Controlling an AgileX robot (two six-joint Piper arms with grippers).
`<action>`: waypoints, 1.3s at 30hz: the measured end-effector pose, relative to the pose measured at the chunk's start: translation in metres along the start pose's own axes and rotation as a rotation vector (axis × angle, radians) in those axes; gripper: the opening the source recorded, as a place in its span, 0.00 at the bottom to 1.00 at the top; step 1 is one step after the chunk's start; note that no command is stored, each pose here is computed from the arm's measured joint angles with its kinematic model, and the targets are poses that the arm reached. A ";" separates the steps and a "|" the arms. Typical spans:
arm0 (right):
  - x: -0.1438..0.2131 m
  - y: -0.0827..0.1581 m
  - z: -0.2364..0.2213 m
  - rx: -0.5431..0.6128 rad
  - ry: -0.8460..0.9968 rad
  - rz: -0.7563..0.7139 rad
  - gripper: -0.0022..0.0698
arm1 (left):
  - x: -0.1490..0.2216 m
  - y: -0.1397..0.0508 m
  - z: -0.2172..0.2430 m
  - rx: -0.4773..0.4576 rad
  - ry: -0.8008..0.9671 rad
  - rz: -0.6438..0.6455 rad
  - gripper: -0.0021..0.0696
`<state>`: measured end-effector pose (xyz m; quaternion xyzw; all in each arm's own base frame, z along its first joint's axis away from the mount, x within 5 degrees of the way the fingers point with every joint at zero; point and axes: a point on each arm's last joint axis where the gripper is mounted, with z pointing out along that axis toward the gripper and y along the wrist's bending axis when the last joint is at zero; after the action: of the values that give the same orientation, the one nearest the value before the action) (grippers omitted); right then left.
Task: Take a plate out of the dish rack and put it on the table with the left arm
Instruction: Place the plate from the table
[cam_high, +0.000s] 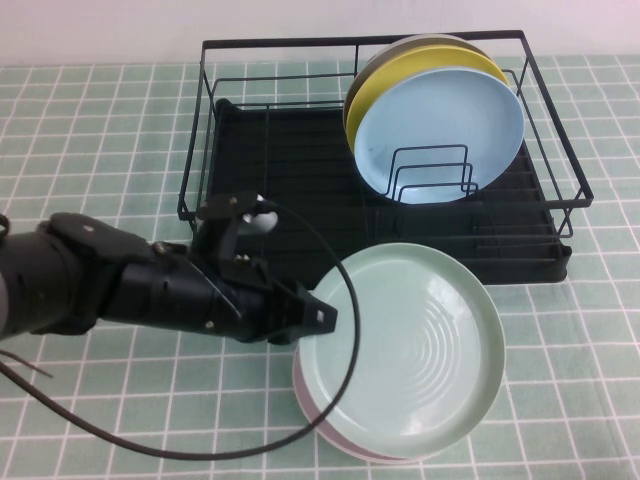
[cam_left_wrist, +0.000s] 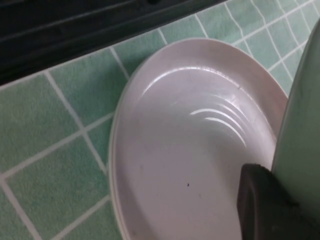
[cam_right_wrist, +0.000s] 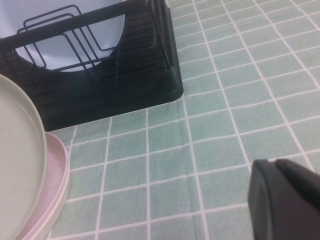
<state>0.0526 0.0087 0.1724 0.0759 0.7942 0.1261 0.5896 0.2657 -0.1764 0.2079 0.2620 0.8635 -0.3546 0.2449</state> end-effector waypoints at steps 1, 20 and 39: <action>0.000 0.000 0.000 0.000 0.000 0.000 0.00 | 0.000 -0.002 0.002 -0.006 0.000 0.012 0.09; 0.000 0.000 0.000 0.000 0.000 0.000 0.00 | 0.002 -0.004 0.007 -0.052 0.012 0.114 0.18; 0.000 0.000 0.000 0.000 0.000 0.000 0.00 | -0.002 -0.004 -0.006 -0.146 0.017 0.319 0.42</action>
<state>0.0526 0.0087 0.1724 0.0759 0.7942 0.1261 0.5896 0.2633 -0.1746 0.2150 0.3803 0.8364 -0.2453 0.3094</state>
